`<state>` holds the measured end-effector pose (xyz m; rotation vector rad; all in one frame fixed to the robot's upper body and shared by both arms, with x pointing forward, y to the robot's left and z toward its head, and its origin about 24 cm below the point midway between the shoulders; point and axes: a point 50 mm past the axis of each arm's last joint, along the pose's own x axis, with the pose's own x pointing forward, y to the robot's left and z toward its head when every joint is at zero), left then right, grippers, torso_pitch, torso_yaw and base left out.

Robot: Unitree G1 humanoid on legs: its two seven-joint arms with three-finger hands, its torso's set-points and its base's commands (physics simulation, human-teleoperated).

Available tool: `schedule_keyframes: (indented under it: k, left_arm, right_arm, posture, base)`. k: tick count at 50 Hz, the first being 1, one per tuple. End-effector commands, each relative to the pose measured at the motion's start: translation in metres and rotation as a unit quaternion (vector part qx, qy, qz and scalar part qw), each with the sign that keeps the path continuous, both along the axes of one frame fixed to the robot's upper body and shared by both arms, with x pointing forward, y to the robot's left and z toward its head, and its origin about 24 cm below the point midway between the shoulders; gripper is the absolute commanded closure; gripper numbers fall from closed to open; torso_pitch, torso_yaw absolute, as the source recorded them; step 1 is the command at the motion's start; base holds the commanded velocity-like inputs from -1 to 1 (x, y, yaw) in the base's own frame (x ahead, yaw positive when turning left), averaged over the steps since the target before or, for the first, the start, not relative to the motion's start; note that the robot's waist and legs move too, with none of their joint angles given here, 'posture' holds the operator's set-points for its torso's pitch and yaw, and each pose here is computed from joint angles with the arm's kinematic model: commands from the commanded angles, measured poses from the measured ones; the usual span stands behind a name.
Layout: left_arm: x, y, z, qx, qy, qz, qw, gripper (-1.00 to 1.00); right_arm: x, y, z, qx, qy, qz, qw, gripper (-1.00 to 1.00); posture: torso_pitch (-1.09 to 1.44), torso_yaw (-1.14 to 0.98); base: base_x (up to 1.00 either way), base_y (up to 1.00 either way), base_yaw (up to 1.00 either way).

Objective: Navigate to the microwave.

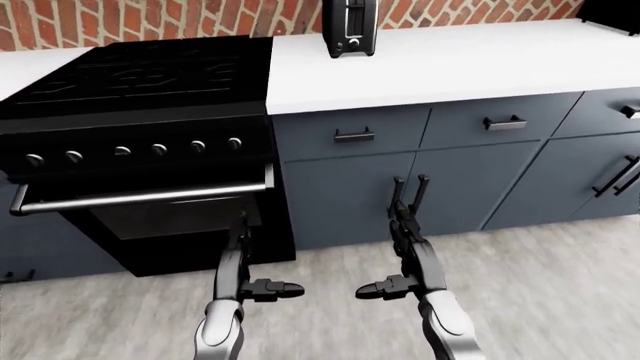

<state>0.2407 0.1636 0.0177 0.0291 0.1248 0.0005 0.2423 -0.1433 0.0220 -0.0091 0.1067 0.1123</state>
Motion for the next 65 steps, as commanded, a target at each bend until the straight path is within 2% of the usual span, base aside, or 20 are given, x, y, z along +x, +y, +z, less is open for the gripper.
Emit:
schedule_keyframes:
  k: [1,65]
  left_arm:
    - [0.0059,-0.0069,0.0179,-0.003,-0.048,-0.014,0.9988,-1.0]
    - [0.006,-0.0075,0.0174,-0.003,-0.045,-0.015,0.9989,-1.0]
  right_arm:
    - [0.0047,-0.0056,0.0191,-0.004,-0.051,-0.009,0.9987,-1.0]
    - [0.0042,-0.005,0.0195,-0.005,-0.048,-0.008,0.9988,-1.0]
  posture:
    - [0.0,0.0]
    - [0.0,0.0]
  base:
    - [0.0,0.25,0.0]
    - [0.0,0.25,0.0]
